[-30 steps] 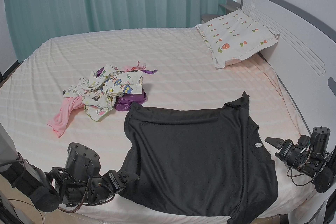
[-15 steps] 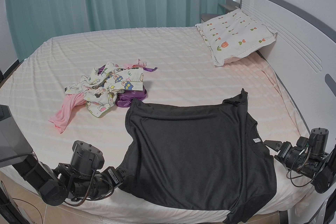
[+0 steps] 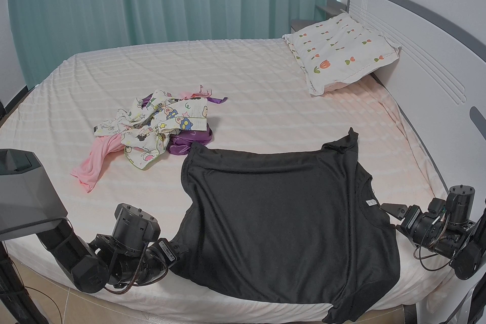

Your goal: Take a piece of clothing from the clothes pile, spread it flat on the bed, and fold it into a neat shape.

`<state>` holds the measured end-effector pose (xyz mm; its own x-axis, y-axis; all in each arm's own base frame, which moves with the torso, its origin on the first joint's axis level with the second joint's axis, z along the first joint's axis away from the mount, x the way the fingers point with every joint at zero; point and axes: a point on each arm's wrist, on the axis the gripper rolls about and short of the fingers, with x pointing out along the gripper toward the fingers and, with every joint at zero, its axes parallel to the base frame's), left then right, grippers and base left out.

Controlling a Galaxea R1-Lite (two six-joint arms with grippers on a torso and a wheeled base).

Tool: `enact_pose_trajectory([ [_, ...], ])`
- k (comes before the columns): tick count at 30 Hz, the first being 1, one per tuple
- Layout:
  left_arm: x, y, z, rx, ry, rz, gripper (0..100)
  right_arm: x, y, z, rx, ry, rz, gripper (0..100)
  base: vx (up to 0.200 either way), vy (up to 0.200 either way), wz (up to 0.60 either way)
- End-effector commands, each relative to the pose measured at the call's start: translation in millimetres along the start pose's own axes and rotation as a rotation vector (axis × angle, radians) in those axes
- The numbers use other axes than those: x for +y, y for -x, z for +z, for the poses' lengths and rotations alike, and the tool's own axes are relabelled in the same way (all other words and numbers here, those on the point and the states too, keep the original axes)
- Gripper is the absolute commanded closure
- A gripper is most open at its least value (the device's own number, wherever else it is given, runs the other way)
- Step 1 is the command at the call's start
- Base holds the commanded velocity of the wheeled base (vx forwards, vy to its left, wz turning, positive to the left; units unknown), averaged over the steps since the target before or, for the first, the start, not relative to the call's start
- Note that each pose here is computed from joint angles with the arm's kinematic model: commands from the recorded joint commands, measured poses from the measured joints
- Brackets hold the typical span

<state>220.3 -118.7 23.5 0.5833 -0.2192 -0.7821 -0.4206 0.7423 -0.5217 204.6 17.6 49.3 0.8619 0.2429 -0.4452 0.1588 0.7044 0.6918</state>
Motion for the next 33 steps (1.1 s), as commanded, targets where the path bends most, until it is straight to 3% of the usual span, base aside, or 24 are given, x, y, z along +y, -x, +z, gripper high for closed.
enact_pose_trajectory([
  [1,2.8,-6.8,-0.6,0.007,-0.001,0.021,100,-2.2,2.6,-3.0,0.013,-0.004,-0.012,0,0.0,0.0,0.0],
  [9,12.6,-0.1,-6.9,0.025,-0.042,0.055,100,-2.4,2.4,-3.2,0.014,-0.005,-0.013,0,0.0,0.0,0.0],
  [20,25.3,44.0,-21.4,0.138,-0.248,0.174,100,-3.7,2.7,-2.3,0.008,-0.006,-0.022,0,0.0,0.0,0.0],
  [32,33.8,46.4,-33.5,0.218,-0.323,0.261,100,-11.2,4.3,-0.4,0.014,0.055,-0.07,0,0.0,0.0,0.0],
  [33,34.8,46.0,-34.0,0.222,-0.325,0.266,0,-13.1,4.5,0.2,0.014,0.066,-0.08,0,0.0,0.0,0.0],
])
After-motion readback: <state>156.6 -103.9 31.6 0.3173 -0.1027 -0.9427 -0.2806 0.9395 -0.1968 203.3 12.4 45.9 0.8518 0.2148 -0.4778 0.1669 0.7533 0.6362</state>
